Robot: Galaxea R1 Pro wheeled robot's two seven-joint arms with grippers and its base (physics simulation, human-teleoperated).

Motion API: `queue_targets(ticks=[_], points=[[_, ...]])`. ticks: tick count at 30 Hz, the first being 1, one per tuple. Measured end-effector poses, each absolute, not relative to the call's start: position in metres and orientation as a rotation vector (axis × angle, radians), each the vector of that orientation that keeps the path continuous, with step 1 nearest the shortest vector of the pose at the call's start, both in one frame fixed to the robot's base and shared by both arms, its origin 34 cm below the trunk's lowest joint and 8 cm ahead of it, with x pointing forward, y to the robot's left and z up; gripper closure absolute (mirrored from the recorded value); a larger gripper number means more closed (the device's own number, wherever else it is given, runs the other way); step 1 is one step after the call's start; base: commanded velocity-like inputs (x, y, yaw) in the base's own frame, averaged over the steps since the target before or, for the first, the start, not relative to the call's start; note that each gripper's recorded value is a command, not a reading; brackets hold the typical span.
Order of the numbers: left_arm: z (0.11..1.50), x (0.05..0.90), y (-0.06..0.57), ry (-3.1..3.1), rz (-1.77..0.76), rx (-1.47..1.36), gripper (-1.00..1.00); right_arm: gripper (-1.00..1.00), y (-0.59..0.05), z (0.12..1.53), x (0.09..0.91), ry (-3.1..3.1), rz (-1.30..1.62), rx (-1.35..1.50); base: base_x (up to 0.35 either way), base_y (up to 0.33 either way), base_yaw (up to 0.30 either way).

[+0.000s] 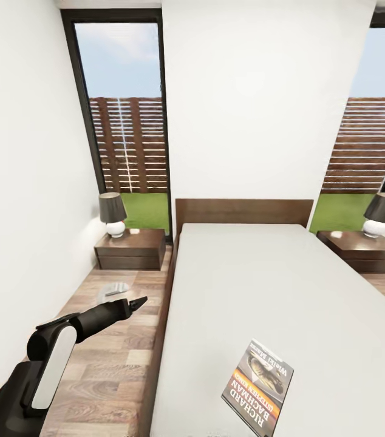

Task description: In the bedroom, move the book from the bed onto either nightstand, and place the two sandals side by side next to the bed.

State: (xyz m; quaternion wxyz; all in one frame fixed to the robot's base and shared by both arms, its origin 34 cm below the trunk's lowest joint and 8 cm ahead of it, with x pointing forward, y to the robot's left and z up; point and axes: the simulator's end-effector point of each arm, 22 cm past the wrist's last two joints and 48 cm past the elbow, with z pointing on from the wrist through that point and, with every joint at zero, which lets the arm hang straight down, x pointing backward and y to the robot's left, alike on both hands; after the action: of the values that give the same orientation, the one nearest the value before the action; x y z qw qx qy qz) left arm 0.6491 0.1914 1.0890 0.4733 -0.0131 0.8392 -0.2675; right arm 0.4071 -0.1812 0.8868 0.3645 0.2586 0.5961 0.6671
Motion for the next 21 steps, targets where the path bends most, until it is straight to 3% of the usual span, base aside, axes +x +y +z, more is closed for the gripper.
queue_targets(ticks=[7,21], points=[[1.0885,0.6492,0.1912,2.053,-0.654,-0.032,-1.0,1.0,-0.1808,0.8864,0.4069,1.535,1.717,0.666,-0.143,0.0,0.175],[1.0841,0.65,0.1915,2.06,-0.656,-0.035,-1.0,1.0,-0.1807,0.8838,0.4056,1.541,1.717,0.674,-0.02,0.0,0.252]])
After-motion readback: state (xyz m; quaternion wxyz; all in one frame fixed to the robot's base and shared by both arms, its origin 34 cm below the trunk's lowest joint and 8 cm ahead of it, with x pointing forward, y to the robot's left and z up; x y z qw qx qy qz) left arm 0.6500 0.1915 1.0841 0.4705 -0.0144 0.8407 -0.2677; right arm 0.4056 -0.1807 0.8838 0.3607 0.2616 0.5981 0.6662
